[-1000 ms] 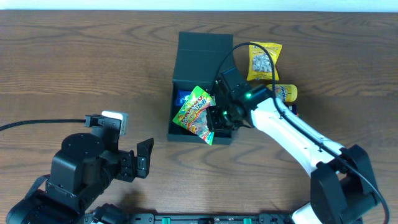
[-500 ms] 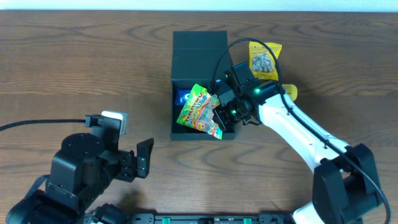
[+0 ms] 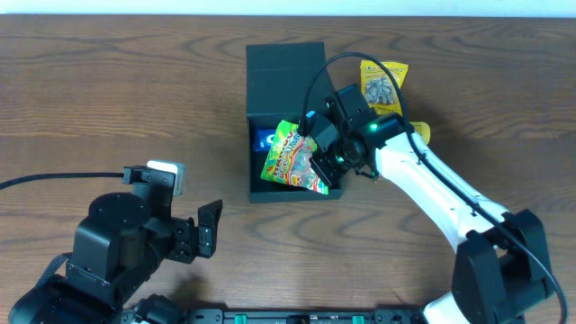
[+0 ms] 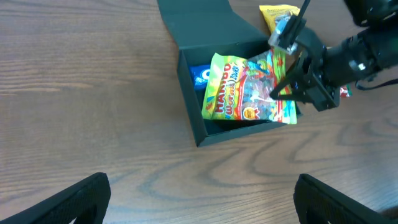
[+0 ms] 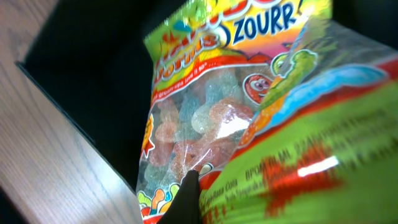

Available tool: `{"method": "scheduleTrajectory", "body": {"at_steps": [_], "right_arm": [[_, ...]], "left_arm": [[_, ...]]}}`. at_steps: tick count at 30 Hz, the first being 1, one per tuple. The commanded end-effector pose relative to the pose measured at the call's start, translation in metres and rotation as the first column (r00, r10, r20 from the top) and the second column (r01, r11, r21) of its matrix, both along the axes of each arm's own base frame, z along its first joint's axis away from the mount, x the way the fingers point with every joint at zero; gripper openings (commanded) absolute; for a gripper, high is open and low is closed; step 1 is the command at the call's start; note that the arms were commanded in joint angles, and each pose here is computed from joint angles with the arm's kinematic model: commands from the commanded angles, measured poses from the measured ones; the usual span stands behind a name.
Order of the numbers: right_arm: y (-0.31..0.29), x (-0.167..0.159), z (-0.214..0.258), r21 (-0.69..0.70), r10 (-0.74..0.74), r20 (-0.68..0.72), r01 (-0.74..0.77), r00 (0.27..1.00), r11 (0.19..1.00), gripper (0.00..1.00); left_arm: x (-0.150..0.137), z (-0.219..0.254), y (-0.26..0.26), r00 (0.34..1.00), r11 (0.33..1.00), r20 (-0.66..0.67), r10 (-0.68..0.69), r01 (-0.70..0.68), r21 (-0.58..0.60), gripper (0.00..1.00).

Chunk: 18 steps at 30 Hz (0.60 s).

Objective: Pack container
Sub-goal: 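Lower the Haribo bag into the box and release it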

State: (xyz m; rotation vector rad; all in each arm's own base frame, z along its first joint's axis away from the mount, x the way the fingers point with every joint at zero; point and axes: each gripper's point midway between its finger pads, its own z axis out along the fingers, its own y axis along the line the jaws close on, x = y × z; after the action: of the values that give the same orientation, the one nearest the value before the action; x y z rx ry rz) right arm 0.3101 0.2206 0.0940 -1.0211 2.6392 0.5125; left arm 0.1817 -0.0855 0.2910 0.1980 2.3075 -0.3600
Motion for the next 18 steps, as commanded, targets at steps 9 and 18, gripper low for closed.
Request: {"method": "scheduleTrajectory", "body": {"at_steps": [9, 18], "right_arm": [[-0.007, 0.019, 0.014, -0.049, 0.084, 0.123, -0.078, 0.989, 0.996, 0.01], [-0.015, 0.032, 0.026, -0.072, -0.049, 0.143, 0.060, 0.989, 0.996, 0.99]], "left_arm": [[-0.001, 0.008, 0.001, 1.000, 1.000, 0.017, 0.002, -0.002, -0.009, 0.95], [-0.001, 0.008, 0.000, 1.000, 1.000, 0.016, -0.001, 0.001, -0.011, 0.95]]}}
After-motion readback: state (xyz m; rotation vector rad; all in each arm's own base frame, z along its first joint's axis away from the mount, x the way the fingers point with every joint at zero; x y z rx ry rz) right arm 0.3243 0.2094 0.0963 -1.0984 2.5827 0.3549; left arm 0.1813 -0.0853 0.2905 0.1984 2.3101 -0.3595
